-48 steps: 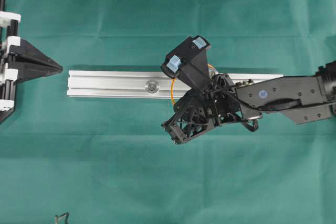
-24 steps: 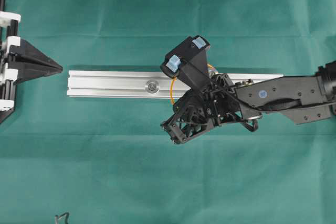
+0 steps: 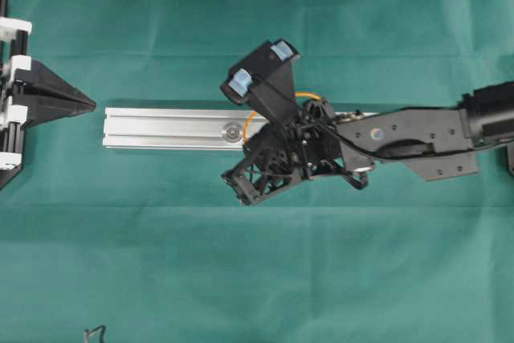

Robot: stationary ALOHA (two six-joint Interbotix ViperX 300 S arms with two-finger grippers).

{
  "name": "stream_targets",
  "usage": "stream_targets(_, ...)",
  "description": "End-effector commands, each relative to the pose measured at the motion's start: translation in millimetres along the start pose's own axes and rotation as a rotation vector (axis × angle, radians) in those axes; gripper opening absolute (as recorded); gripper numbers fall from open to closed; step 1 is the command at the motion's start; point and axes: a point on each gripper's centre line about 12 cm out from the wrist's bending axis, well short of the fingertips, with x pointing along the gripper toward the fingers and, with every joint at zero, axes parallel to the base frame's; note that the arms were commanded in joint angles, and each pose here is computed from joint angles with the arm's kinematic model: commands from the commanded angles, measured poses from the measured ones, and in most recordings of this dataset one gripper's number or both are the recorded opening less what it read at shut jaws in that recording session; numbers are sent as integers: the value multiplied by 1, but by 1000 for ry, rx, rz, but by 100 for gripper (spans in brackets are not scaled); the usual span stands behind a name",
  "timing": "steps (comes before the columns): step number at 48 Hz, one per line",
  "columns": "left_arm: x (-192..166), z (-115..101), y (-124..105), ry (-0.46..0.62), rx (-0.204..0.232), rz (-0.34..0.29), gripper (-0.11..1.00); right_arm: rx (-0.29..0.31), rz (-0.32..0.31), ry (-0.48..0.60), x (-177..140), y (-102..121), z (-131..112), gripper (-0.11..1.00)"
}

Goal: Hook the rubber onto the shaft.
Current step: 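Rotate the right gripper and pull the band leftward toward the left knob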

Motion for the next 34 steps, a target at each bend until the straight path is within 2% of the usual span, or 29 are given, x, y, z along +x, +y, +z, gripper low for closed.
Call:
stream_targets(1,-3,12,0,-29,2,-1,0,1,39,-35,-11,10,12,7)
stream_targets(34,-3,12,0,-29,1,1,0,-4,78,-60,9,16,21,7)
